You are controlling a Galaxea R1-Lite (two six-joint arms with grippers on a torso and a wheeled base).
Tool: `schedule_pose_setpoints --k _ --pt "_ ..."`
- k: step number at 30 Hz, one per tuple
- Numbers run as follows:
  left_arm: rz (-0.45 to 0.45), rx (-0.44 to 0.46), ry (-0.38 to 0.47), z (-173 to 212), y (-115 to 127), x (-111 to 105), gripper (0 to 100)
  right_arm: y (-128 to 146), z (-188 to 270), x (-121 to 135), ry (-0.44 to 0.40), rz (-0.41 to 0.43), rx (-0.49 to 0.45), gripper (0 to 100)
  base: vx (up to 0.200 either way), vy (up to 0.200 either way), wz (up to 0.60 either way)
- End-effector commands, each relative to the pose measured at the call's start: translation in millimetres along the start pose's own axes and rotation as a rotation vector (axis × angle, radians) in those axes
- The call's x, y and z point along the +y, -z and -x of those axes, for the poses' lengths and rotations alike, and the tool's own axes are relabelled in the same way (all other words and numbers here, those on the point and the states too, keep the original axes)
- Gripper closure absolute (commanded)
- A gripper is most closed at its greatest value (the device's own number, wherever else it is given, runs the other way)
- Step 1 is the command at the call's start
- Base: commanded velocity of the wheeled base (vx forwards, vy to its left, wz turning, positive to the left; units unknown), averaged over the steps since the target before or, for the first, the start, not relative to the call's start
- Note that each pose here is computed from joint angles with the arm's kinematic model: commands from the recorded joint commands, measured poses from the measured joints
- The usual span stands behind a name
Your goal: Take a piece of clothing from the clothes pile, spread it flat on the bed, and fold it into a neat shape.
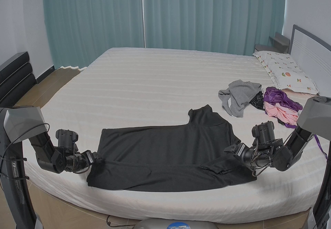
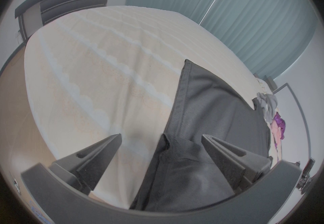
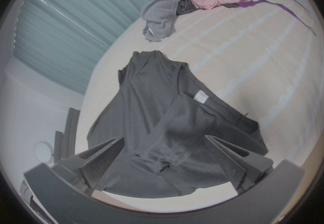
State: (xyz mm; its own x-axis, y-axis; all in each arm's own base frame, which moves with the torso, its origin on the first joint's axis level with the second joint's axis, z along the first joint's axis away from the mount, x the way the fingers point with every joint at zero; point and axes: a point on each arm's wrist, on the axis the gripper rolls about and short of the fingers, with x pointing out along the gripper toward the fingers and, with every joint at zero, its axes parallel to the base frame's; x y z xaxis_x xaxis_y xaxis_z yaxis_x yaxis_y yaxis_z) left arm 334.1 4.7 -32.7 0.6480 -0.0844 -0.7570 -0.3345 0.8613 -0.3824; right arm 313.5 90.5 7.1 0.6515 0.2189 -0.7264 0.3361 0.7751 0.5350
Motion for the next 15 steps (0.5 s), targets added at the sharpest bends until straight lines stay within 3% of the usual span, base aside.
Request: schedule_pose_setpoints --k 1,4,11,15 --pt "0.061 0.013 0.090 37.6 -0.3 -2.1 0 22.8 0.2 -10.2 -0.039 -0.057 0.001 0 0.000 0.000 0.00" --pt "0.090 0.041 0.098 44.7 7.3 -1.3 0 25.8 -4.3 -14.0 -0.049 -0.074 -0.007 0 0.000 0.000 0.00" --pt "0.254 0.056 0.101 46.8 13.3 -1.0 0 35.6 -14.6 -14.9 -0.044 -0.093 0.014 0 0.000 0.000 0.00" --pt "0.261 0.041 0.114 45.6 12.4 -1.9 0 36.1 -18.6 -16.3 -0.054 -0.095 0.006 0 0.000 0.000 0.00"
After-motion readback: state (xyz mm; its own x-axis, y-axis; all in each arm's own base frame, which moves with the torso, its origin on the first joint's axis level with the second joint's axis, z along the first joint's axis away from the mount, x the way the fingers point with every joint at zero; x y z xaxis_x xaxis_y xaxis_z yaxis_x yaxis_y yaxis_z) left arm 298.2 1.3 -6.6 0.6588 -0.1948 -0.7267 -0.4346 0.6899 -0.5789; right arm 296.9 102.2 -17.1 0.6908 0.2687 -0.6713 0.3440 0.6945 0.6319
